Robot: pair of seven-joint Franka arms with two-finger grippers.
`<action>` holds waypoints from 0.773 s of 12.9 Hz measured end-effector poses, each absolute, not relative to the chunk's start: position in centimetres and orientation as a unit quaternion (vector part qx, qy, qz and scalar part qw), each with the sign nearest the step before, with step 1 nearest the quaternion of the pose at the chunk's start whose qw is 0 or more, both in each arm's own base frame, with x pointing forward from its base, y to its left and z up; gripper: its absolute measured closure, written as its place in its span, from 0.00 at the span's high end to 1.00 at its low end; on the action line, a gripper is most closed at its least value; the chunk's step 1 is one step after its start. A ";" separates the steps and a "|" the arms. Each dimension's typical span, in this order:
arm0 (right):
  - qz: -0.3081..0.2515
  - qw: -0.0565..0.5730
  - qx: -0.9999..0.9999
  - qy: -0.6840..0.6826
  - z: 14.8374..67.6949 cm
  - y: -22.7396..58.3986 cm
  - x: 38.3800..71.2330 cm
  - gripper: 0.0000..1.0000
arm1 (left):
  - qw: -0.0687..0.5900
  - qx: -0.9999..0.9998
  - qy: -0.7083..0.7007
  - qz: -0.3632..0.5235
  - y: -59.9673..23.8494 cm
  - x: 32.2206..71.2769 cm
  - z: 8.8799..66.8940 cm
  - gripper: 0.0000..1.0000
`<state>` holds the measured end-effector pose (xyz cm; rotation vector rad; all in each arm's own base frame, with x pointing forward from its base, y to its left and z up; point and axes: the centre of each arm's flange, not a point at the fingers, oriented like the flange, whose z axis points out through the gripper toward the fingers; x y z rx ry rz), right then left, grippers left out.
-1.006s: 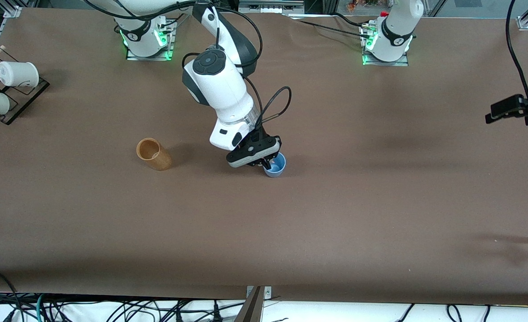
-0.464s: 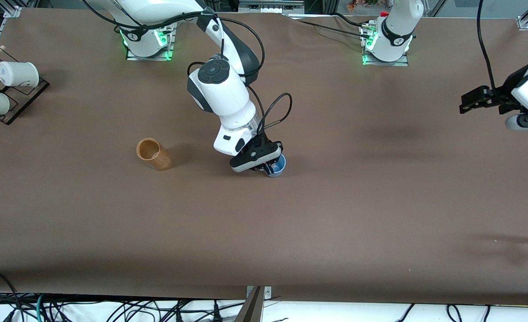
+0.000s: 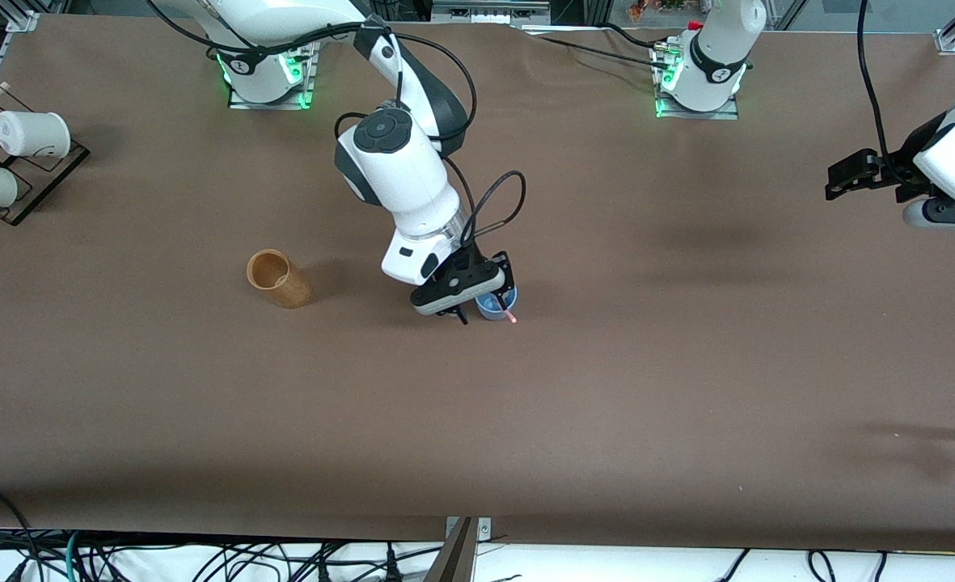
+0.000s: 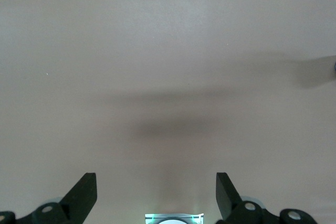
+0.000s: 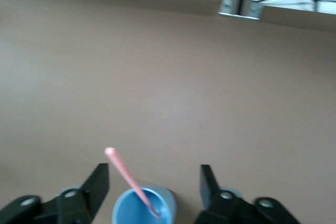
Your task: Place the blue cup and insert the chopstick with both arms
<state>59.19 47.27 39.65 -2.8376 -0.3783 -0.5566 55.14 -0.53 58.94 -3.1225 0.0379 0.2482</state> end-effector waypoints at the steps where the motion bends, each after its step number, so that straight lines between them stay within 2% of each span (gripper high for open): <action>1: -0.182 0.095 -0.971 -0.122 40.6 45.9 59.8 0.94 | 0.004 -0.997 0.012 0.081 -0.5 55.1 58.8 1.00; 2: -0.179 0.081 -0.974 -0.117 42.0 44.4 60.4 1.00 | 0.004 -0.997 0.013 0.082 -0.5 55.1 58.7 1.00; 6: -0.135 0.009 -0.986 -0.098 46.6 35.7 62.7 1.00 | 0.004 -0.996 0.014 0.083 -0.5 55.2 58.5 1.00; 10: -0.069 0.005 -0.995 -0.070 49.2 26.4 64.3 1.00 | 0.004 -0.996 0.015 0.085 -0.5 55.4 58.2 1.00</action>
